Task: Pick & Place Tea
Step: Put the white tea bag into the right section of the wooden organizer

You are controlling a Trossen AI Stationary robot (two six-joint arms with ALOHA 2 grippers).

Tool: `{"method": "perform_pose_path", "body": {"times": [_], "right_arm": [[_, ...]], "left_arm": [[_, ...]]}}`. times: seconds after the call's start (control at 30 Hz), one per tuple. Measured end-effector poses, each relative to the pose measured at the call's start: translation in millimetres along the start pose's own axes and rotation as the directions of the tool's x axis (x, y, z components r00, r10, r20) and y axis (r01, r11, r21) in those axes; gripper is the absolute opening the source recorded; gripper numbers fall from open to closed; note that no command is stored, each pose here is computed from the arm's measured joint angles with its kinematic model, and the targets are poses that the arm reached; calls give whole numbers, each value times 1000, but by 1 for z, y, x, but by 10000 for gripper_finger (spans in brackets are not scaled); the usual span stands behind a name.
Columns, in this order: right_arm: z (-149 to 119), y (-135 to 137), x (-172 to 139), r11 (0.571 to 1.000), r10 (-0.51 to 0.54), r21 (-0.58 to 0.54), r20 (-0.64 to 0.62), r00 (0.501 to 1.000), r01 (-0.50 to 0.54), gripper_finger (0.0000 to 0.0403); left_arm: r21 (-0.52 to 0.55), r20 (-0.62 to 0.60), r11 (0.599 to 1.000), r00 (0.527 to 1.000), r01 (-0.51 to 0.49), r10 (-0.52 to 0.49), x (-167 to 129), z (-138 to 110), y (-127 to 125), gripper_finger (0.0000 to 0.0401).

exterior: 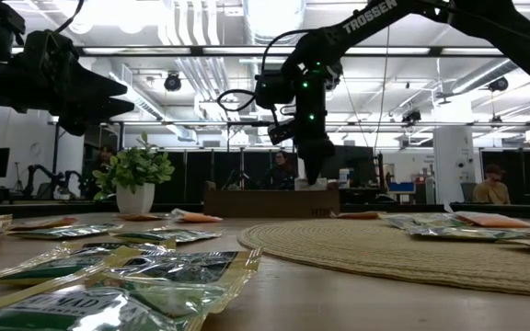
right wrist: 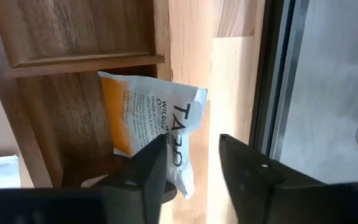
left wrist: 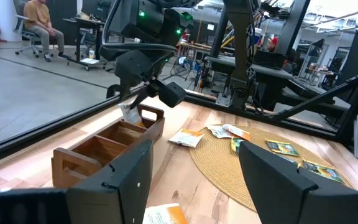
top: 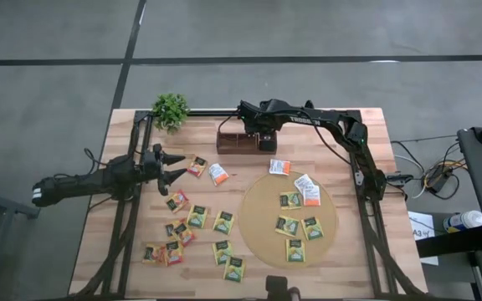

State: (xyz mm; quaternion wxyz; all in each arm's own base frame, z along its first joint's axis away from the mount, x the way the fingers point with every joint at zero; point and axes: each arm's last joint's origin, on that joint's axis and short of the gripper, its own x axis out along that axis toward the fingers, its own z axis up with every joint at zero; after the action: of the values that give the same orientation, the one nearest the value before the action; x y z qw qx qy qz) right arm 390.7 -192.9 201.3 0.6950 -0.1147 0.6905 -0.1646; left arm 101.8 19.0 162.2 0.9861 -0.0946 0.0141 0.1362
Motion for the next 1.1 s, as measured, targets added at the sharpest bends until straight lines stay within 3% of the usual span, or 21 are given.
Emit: {"method": "perform_pose_path", "body": {"times": [0.23, 0.53, 0.73, 0.93, 1.1], "right_arm": [[0, -5, -13, 1000, -13, 14, 30, 999, 13, 213], [-11, -12, -47, 996, -16, 93, 37, 999, 12, 247], [-24, -12, -84, 975, 143, 141, 187, 972, -171, 246], [-53, -7, -132, 969, 198, 74, 324, 925, -234, 232], [-88, 0, -155, 950, 262, 47, 412, 873, -308, 224]], "left_arm": [[0, 0, 1000, 1000, 0, 0, 0, 0, 0, 233], [0, 0, 1000, 1000, 0, 0, 0, 0, 0, 233], [0, 0, 1000, 1000, 0, 0, 0, 0, 0, 233], [0, 0, 1000, 1000, 0, 0, 0, 0, 0, 233], [0, -1, 1000, 1000, 0, 0, 0, 0, 0, 233]]}}
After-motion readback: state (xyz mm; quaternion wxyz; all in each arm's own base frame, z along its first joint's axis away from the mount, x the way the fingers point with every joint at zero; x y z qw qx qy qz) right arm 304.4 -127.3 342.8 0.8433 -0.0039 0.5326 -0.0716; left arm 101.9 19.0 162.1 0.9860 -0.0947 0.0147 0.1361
